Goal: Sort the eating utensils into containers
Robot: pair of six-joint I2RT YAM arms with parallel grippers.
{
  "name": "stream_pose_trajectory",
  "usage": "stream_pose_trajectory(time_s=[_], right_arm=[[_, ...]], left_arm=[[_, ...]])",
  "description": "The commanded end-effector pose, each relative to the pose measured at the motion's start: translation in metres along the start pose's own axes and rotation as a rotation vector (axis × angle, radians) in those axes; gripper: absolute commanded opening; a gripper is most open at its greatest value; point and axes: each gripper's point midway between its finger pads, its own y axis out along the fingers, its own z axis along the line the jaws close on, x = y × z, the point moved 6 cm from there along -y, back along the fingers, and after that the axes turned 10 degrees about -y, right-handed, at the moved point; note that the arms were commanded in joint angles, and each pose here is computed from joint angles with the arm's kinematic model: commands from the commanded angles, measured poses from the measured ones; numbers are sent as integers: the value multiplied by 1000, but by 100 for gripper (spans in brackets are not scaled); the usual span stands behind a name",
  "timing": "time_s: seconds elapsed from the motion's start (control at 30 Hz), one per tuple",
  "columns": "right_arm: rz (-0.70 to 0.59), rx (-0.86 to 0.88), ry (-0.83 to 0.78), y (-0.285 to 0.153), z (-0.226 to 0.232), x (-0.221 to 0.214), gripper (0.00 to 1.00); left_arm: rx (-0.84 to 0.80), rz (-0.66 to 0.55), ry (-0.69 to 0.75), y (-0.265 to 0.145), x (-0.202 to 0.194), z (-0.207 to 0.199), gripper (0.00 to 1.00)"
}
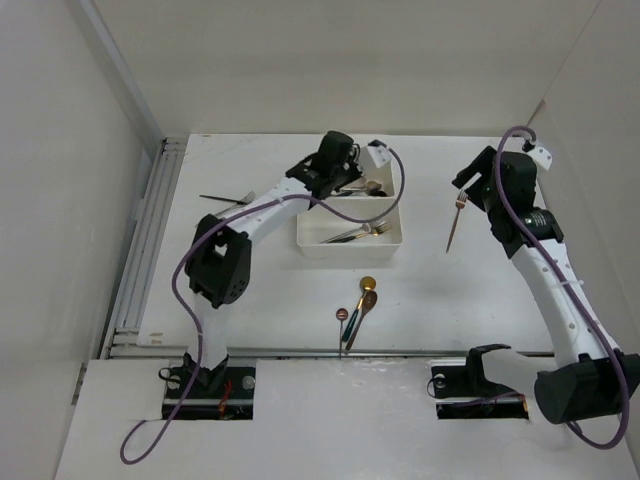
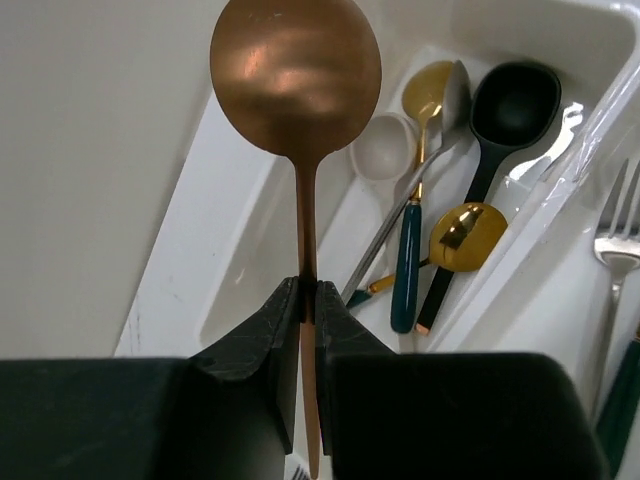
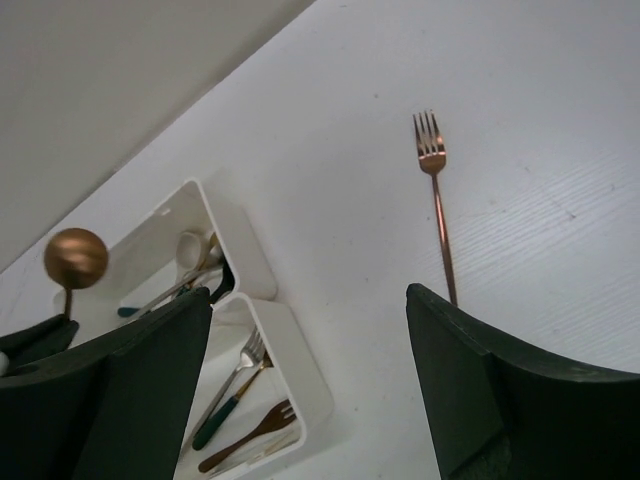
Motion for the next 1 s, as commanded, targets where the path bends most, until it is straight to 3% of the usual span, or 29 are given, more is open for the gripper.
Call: stream_pose_trajectory(time_s=[0.0,0.23,0.4,0.47,0.53,0.57,0.6,0.8,0.97], right_arm=[[55,-29,19,10,-11,-10,84],[89,-54,75,24,-32,-24,84],[200,-114,71,54,-44,-54,86],[259,-150,77,72,-50,-67,86],[307,-190,83,89,-55,-76,86],[325,-216,74,95,-58,-80,86],[329,-228,70,100,-57,-78,86],[477,-295,-47,144,-65,-107,77],[483,-259,-83,175,-53,-97,72]], left_arm=[[104,-112,199,12,29,13,0],[125,-152,359,46,13,-4,0],[128,-114,369,63,-3,-10,1],[147,-84,356,66,-10,-10,11],[170,-81,325,64,-9,-7,28],[188,-70,304,64,-10,-5,47],[203,-72,283,60,-8,-3,53],[234,-128,68,34,29,24,58],[245,-164,-119,3,51,53,60]])
